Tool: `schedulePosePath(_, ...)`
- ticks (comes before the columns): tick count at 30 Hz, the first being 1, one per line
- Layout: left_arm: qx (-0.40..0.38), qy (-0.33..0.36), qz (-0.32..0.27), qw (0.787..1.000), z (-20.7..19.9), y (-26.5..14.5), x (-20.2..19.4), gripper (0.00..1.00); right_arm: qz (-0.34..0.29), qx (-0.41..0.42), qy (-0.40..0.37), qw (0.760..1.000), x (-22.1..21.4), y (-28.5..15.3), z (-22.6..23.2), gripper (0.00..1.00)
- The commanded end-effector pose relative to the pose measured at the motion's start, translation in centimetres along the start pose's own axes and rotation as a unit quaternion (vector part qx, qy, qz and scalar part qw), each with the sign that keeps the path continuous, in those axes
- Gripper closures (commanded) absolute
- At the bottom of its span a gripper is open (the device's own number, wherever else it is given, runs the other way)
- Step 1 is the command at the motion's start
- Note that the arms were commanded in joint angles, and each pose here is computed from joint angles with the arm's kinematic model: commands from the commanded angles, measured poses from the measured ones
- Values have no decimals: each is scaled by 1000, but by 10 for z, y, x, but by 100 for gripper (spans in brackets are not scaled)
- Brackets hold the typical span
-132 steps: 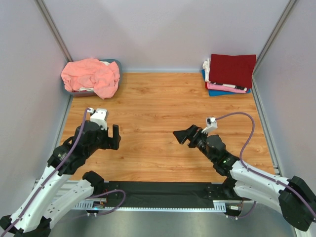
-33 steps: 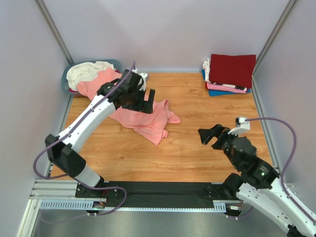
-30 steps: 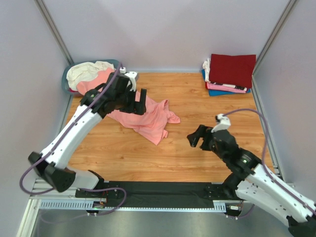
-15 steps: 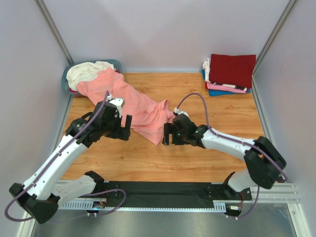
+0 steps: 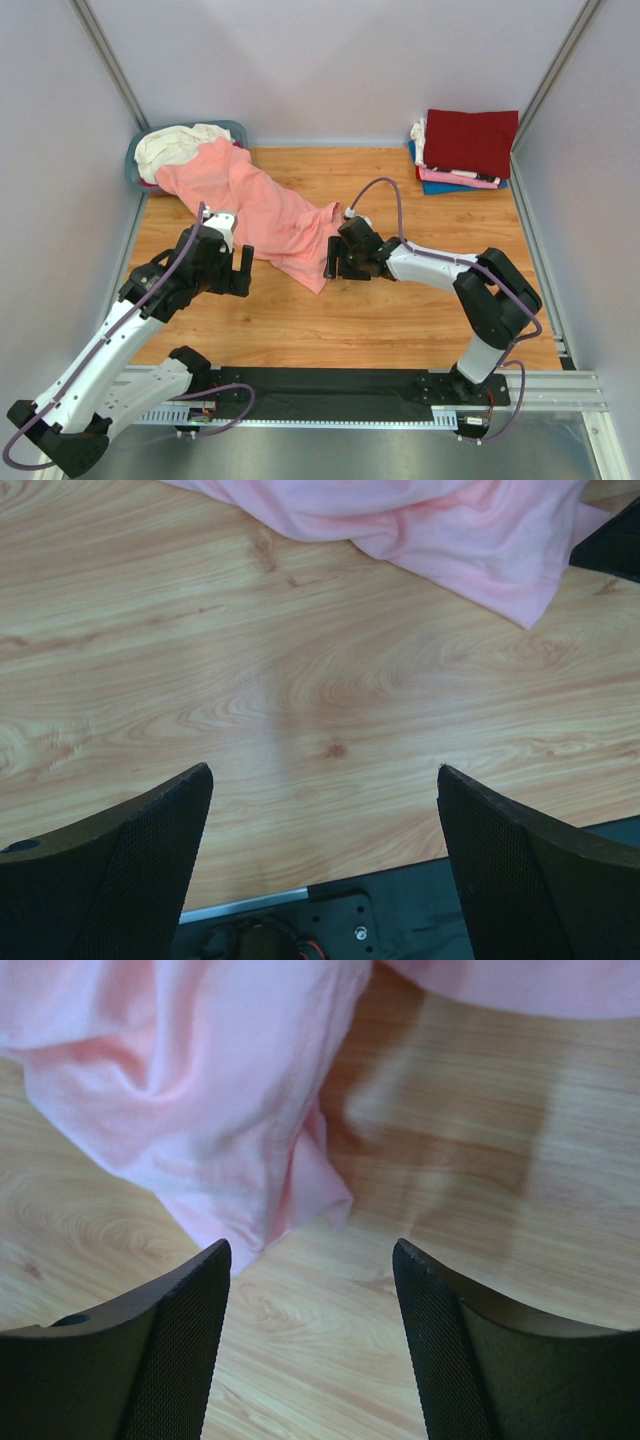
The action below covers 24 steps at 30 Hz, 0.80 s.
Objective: Fold and stack the t-shirts
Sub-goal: Move the tshirt to the center of the board
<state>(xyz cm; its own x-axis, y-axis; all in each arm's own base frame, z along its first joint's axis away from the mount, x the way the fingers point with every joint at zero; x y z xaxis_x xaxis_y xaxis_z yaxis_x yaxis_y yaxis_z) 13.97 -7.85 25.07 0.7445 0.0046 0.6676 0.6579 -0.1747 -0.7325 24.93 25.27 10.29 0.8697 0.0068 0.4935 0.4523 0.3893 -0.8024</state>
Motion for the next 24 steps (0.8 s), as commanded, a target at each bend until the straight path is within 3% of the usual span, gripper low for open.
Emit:
schedulePosePath(1, 0, 1, -14, 1000, -2, 4, 6, 0, -26, 8, 20, 999, 12, 4, 4, 35)
schedulePosePath(14, 8, -4, -20, 1000, 0, 4, 5, 0, -30, 0, 40, 999, 18, 24, 3, 59)
schedulePosePath(15, 10, -4, -19, 1000, 1, 5, 5, 0, -32, 5, 38, 999, 18, 24, 4, 73)
schedulePosePath(18, 15, -4, -18, 1000, 1, 6, 5, 0, -30, 26, 38, 998, 19, 23, 8, 100)
schedulePosePath(24, 25, -8, -24, 999, 4, 4, 5, 0, -55, 126, 67, 988, 53, -33, 48, 100)
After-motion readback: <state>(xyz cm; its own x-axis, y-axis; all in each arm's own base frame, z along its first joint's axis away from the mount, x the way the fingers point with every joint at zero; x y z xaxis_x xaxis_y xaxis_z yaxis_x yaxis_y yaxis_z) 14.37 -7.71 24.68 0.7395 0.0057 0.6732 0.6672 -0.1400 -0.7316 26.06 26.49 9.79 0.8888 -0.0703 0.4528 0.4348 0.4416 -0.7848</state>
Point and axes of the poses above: each gripper's point midway between its finger pads, its own y axis out along the fingers, its own z axis along the line the jaws close on, x = y × z, the point moved 8 cm from there along -y, back along the fingers, and after that the axes turned 8 degrees about -y, right-handed, at the moved point
